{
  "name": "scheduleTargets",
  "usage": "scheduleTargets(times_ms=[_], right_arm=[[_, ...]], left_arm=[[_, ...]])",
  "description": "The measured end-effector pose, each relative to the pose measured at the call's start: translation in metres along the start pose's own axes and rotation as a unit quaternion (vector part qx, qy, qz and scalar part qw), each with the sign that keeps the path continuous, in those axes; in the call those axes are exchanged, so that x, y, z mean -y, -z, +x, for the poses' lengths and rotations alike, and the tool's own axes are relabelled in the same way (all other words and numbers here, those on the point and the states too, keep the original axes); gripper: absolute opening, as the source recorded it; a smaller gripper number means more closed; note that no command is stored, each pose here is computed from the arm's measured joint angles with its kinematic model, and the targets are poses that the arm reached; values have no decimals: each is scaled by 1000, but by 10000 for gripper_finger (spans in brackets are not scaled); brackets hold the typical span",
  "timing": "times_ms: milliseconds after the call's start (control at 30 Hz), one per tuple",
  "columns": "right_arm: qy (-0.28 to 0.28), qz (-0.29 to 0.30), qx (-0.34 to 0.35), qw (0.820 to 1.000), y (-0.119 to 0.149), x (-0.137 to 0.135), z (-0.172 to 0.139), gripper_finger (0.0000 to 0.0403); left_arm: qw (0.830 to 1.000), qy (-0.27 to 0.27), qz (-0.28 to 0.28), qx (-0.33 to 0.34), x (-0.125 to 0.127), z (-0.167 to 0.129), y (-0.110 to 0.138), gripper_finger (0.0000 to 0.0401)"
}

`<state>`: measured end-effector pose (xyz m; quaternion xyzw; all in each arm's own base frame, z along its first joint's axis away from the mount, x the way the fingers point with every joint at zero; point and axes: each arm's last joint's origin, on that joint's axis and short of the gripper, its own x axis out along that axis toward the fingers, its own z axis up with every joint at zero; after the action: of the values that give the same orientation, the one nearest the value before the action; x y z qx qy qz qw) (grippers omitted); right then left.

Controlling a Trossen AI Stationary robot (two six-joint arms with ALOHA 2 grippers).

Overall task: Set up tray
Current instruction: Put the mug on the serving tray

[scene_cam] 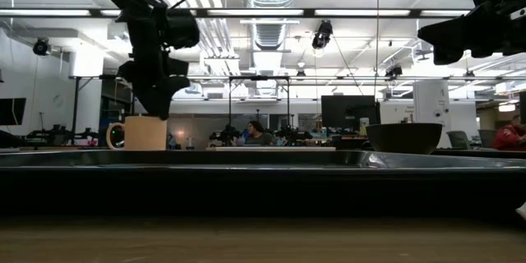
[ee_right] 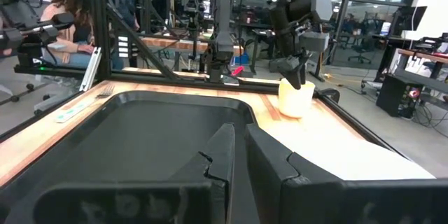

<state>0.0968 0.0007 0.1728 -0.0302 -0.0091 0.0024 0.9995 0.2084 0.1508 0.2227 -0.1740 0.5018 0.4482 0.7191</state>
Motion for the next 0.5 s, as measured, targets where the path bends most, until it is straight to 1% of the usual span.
scheduleTargets(times_ms=[333,433,500], right_arm=[[0,0,0,1000,0,0,0,27],[0,0,0,1000,0,0,0,27],[0,0,0,1000,0,0,0,27]], left_arm=[[1000,-2,5,-18,1,9,7,155],[1000,1,8,-20,1,9,7,136],[999,14,25,-25,2,9,8,105]])
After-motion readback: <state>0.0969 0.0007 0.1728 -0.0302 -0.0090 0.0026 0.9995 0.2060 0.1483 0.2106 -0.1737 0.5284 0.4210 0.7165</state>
